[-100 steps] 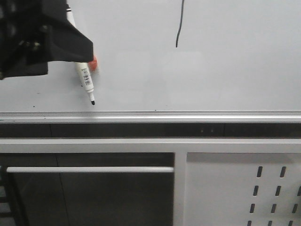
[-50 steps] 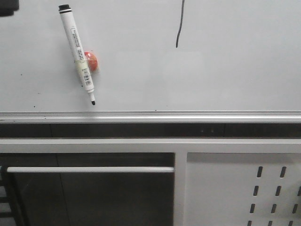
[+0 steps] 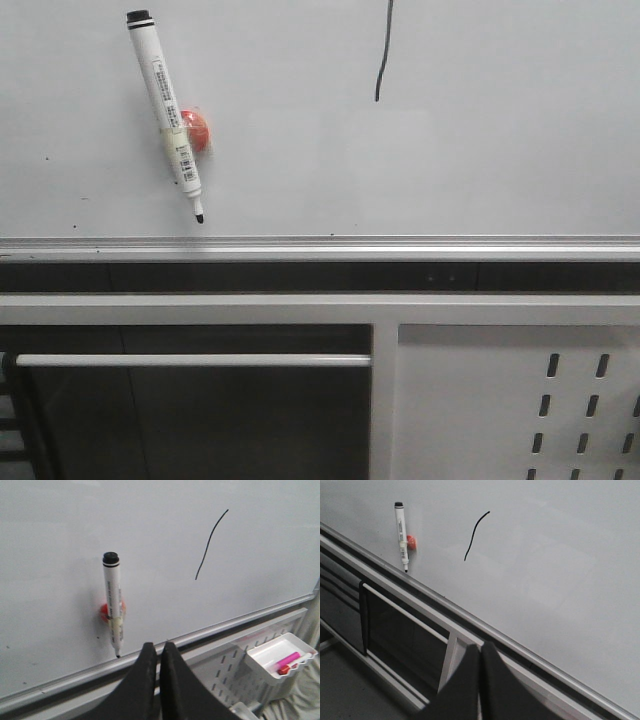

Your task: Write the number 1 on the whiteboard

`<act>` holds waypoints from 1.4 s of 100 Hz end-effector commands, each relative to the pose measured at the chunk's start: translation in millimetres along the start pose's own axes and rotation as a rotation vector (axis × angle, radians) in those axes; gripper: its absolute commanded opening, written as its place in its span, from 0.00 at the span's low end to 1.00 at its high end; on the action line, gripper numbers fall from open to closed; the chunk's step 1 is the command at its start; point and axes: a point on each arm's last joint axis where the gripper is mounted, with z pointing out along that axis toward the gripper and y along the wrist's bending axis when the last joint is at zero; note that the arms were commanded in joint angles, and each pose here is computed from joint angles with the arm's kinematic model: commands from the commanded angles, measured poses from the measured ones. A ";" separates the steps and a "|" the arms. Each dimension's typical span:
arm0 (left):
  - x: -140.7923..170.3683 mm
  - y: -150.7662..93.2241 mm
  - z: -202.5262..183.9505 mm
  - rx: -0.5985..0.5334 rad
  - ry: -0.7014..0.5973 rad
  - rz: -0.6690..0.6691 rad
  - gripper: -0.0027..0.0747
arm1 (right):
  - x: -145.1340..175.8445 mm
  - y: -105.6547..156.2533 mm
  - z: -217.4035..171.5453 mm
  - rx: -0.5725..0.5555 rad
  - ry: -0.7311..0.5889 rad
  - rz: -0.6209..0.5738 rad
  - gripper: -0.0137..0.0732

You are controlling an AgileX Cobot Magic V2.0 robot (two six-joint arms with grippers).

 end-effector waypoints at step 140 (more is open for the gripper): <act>-31.0 57.3 -68.7 -0.540 -0.109 0.121 0.01 | 19.3 -1.3 27.1 0.040 -0.037 0.019 0.07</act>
